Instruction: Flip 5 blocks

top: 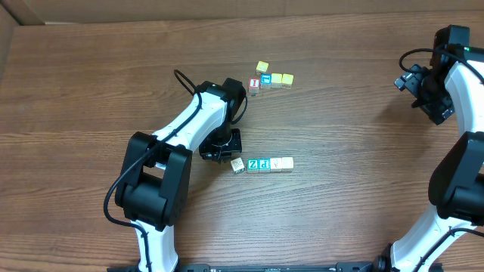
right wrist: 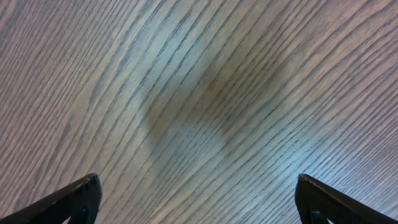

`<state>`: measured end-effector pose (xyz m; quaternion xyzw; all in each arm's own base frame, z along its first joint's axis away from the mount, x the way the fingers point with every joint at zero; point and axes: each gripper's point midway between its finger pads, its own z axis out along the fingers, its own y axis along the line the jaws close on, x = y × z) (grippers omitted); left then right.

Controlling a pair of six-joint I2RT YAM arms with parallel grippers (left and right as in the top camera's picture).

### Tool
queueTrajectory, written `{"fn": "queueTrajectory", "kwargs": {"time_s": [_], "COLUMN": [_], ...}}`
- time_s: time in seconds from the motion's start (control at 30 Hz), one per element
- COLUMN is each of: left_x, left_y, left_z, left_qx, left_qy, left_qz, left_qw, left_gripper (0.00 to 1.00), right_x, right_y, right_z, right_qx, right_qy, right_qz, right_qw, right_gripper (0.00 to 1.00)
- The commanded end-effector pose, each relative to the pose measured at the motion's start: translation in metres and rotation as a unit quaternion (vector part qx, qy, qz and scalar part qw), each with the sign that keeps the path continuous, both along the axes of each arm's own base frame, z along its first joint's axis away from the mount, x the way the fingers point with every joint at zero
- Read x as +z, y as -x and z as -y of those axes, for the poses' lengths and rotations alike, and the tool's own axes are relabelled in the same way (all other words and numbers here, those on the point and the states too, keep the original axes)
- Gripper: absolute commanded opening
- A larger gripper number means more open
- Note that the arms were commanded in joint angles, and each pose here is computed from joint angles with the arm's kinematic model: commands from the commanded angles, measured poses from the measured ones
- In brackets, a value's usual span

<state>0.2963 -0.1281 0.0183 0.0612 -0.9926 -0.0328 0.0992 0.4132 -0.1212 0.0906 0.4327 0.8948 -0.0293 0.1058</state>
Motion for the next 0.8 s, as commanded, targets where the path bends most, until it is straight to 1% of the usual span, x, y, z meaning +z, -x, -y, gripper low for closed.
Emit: {"fn": "queueTrajectory", "kwargs": {"time_s": [0.0, 0.27, 0.6, 0.67, 0.7, 0.77], "left_x": [0.002, 0.002, 0.002, 0.002, 0.003, 0.005], "left_y": [0.002, 0.002, 0.000, -0.001, -0.003, -0.006], "left_z": [0.007, 0.018, 0.018, 0.015, 0.004, -0.003], "left_qx": [-0.014, -0.011, -0.010, -0.010, -0.004, 0.006], "left_qy": [0.013, 0.040, 0.042, 0.035, 0.014, 0.009], "left_qz": [0.003, 0.001, 0.004, 0.007, 0.011, 0.014], "left_qw": [1.000, 0.999, 0.999, 0.999, 1.000, 1.000], "left_gripper": [0.04, 0.04, 0.04, 0.04, 0.04, 0.04], "right_x": [0.016, 0.016, 0.016, 0.016, 0.016, 0.016], "right_y": [-0.004, -0.004, -0.004, -0.004, -0.004, -0.004], "right_z": [0.003, 0.003, 0.003, 0.003, 0.003, 0.003], "right_qx": [0.001, 0.001, 0.001, 0.001, 0.001, 0.001], "right_qy": [0.010, 0.010, 0.010, 0.010, 0.011, 0.011], "right_qz": [0.020, 0.020, 0.020, 0.020, 0.020, 0.020], "right_qw": [1.000, 1.000, 1.000, 1.000, 1.000, 1.000], "right_gripper": [1.00, 1.00, 1.00, 1.00, 1.00, 1.00]}}
